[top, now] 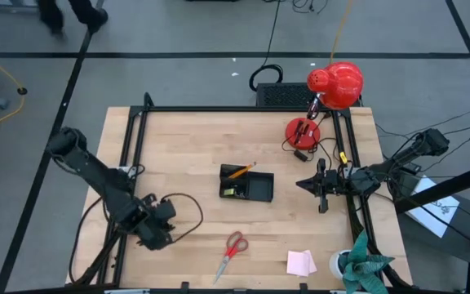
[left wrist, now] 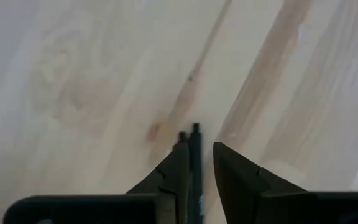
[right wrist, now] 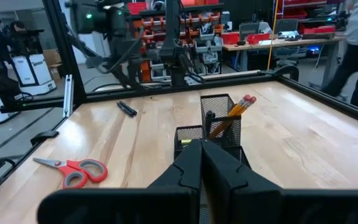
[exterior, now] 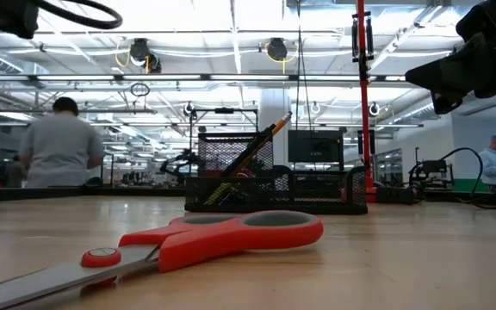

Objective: Pick and place office supplies into organizer
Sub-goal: Put the right pen into the desk organizer

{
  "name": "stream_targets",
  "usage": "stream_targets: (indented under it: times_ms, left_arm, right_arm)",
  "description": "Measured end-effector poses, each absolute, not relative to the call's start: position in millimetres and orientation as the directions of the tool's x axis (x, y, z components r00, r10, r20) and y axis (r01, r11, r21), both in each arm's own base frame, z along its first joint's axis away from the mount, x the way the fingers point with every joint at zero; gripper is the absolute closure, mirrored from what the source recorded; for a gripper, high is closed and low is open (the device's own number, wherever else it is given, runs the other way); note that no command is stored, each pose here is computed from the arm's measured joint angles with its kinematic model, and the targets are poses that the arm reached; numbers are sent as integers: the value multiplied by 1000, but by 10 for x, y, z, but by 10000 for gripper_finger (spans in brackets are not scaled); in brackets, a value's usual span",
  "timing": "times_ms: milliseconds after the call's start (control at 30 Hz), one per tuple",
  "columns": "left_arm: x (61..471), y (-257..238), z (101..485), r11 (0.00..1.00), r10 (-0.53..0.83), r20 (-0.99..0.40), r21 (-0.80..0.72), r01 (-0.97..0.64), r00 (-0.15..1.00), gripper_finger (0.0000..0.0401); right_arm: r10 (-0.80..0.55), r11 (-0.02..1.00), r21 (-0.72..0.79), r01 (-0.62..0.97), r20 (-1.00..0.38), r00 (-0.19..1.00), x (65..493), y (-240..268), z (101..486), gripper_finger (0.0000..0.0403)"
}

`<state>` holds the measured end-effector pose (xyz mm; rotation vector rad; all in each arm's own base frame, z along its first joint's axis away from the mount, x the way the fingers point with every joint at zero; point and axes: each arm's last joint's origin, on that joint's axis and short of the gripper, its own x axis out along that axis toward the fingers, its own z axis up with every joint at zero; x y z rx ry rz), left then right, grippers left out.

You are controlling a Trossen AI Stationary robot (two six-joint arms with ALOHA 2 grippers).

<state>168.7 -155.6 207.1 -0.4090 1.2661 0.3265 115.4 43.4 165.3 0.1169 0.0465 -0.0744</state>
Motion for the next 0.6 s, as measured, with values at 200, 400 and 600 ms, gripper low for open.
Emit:
stream_targets:
  times_ms: [200,400,600]
  left_arm:
    - [1760,-1707,1866,887,35,-966,-87,-453,256,302]
    - [1783,-1786,1708,873,-22,-990,-86,-480,138,263]
    - [1777,-1863,1582,882,-13,-995,-58,-469,98,249]
  right_arm:
    - [-71,990,116,76,-46,996,1155,435,1657,399]
    - [-69,989,130,71,-24,997,1155,436,1682,399]
    - [-66,989,133,68,-20,998,1156,437,1686,399]
